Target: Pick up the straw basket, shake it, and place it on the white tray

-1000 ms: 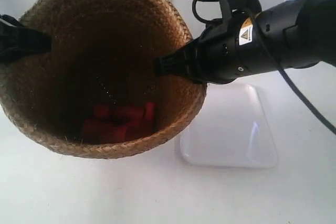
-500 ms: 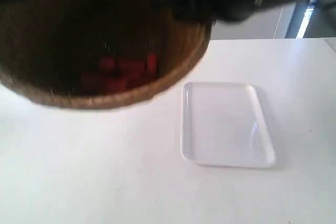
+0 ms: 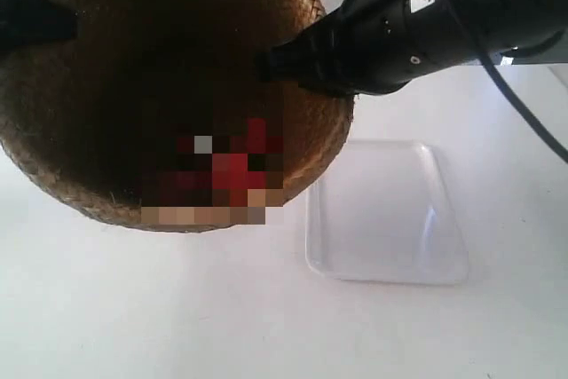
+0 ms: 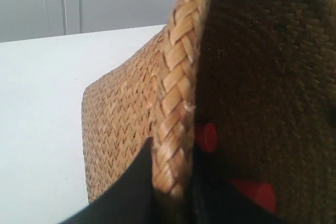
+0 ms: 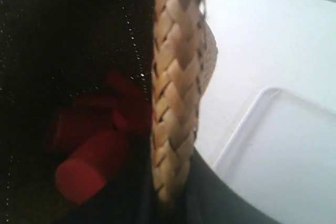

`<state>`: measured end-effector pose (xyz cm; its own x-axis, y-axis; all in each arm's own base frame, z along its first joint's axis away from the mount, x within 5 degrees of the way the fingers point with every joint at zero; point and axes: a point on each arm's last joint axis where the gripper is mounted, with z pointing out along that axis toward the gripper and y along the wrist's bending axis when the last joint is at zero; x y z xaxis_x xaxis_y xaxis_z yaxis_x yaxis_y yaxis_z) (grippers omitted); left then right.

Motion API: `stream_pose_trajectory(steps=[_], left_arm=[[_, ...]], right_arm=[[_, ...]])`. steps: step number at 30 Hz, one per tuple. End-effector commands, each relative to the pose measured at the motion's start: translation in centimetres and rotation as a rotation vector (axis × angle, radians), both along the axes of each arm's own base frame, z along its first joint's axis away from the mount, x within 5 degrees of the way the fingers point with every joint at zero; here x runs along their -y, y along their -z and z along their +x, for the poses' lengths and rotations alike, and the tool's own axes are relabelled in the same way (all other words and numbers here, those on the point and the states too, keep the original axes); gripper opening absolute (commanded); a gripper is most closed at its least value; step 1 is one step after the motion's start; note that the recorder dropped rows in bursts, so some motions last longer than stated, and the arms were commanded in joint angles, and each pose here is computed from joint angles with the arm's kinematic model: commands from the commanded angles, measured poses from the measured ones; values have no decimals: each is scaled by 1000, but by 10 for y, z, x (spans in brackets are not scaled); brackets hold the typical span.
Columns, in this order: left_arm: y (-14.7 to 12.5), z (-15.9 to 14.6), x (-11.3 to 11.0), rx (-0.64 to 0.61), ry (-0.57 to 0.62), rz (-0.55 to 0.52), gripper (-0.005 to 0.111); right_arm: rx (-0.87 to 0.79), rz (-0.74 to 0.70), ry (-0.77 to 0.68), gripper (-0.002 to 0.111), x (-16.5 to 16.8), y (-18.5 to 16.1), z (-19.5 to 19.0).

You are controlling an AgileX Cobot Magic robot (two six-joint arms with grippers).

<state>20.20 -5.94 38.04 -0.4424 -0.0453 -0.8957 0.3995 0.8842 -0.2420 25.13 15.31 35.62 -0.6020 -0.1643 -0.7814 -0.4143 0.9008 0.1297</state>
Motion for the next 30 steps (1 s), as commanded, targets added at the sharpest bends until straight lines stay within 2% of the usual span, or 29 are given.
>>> stream_pose_trajectory(steps=[1, 9, 11, 15, 16, 18, 19, 20, 21, 22, 23, 25, 30], left_arm=[[-9, -5, 3, 36, 25, -5, 0], [37, -4, -1, -67, -21, 19, 0], [35, -7, -2, -48, -39, -11, 0], [29, -9, -5, 6, -59, -5, 0], [28, -10, -4, 2, -55, -13, 0], [8, -23, 1, 7, 6, -84, 0], [-23, -43, 4, 108, 83, -96, 0], [-34, -52, 4, 184, 110, -55, 0], [-14, -41, -2, 186, 59, 42, 0], [9, -29, -4, 74, 1, -3, 0], [30, -23, -6, -47, -35, -42, 0], [28, -24, -4, -15, 6, 1, 0], [14, -36, -7, 81, -15, -18, 0]], right_arm=[[-17, -38, 5, 0, 2, 15, 4], [-11, -10, 34, 0, 7, 47, 5], [-16, -13, 34, 0, 8, 50, 4], [-3, -2, 33, 0, 7, 51, 4], [10, 3, 30, 0, 8, 42, 3], [66, 8, -25, 0, 10, 0, -12], [196, 24, -91, 0, 16, -45, -37], [264, 67, -91, 0, 22, -59, -48], [308, 65, -81, 0, 18, -32, -39], [223, 7, -57, 0, 16, -2, -26], [40, -7, 31, 0, 20, 23, -14], [48, 5, 16, 0, 16, 21, -14], [128, 57, 18, 0, 20, 3, -20]])
